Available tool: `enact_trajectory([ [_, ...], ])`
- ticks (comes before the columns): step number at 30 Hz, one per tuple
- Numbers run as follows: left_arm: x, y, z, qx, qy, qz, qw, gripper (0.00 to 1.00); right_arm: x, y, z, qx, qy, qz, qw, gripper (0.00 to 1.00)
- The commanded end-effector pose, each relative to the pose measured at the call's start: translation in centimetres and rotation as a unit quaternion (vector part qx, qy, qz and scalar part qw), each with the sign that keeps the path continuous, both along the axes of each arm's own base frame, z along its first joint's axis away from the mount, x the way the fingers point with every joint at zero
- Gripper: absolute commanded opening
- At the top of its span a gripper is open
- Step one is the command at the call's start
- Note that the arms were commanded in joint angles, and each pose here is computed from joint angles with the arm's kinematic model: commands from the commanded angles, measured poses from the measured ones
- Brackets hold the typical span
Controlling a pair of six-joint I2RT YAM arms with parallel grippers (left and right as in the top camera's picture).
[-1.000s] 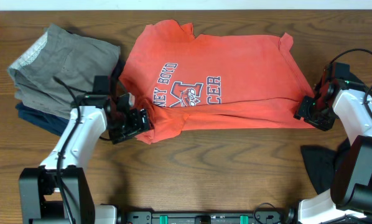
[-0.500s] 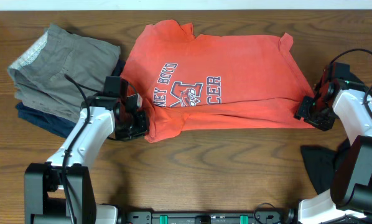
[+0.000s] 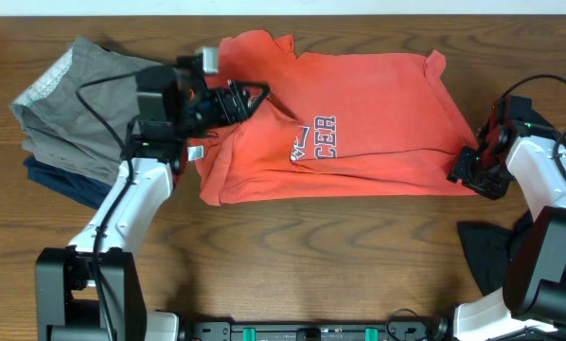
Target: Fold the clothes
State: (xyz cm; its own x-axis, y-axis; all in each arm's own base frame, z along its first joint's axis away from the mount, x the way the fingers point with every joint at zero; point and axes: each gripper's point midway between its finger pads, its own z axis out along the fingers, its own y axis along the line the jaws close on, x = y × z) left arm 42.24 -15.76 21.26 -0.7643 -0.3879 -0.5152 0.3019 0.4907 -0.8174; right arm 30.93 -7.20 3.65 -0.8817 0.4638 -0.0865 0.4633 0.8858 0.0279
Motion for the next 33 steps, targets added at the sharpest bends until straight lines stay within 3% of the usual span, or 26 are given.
enact_trajectory([
  [1,-0.1,0.9,-0.3,-0.05,0.078,0.021,0.995,0.98,-0.3,-0.2,-0.2,0.002,0.005,-0.001,1.0,0.56],
  [5,-4.4,0.5,-5.2,-0.007,0.182,-0.028,0.983,0.98,-0.3,-0.2,-0.2,0.002,0.005,0.002,1.0,0.56],
  [9,-10.2,3.8,-12.5,0.154,0.301,-0.015,0.941,0.98,-0.3,-0.1,-0.2,0.003,0.005,0.002,1.0,0.56],
  [10,-11.6,5.4,-14.1,0.21,0.328,-0.001,0.921,0.98,-0.2,0.2,-0.2,0.012,0.002,0.004,1.0,0.52],
  [13,-13.0,7.0,-15.2,0.267,0.342,-0.002,0.901,0.98,0.4,1.7,-0.1,0.051,-0.014,0.031,0.998,0.28],
  [15,-13.1,7.0,-15.2,0.269,0.341,-0.006,0.901,0.98,1.1,2.3,0.1,0.064,-0.031,0.04,0.997,0.27],
  [18,-13.1,7.0,-15.2,0.271,0.338,-0.008,0.901,0.98,2.0,2.1,0.8,0.061,-0.047,0.041,0.996,0.38],
  [24,-13.5,7.2,-15.4,0.28,0.338,-0.017,0.898,0.98,3.6,1.7,3.4,0.05,-0.075,0.043,0.995,0.38],
  [33,-13.5,7.5,-15.5,0.289,0.337,-0.015,0.896,0.98,1.3,-1.8,1.4,-0.052,-0.018,0.036,0.998,0.43],
])
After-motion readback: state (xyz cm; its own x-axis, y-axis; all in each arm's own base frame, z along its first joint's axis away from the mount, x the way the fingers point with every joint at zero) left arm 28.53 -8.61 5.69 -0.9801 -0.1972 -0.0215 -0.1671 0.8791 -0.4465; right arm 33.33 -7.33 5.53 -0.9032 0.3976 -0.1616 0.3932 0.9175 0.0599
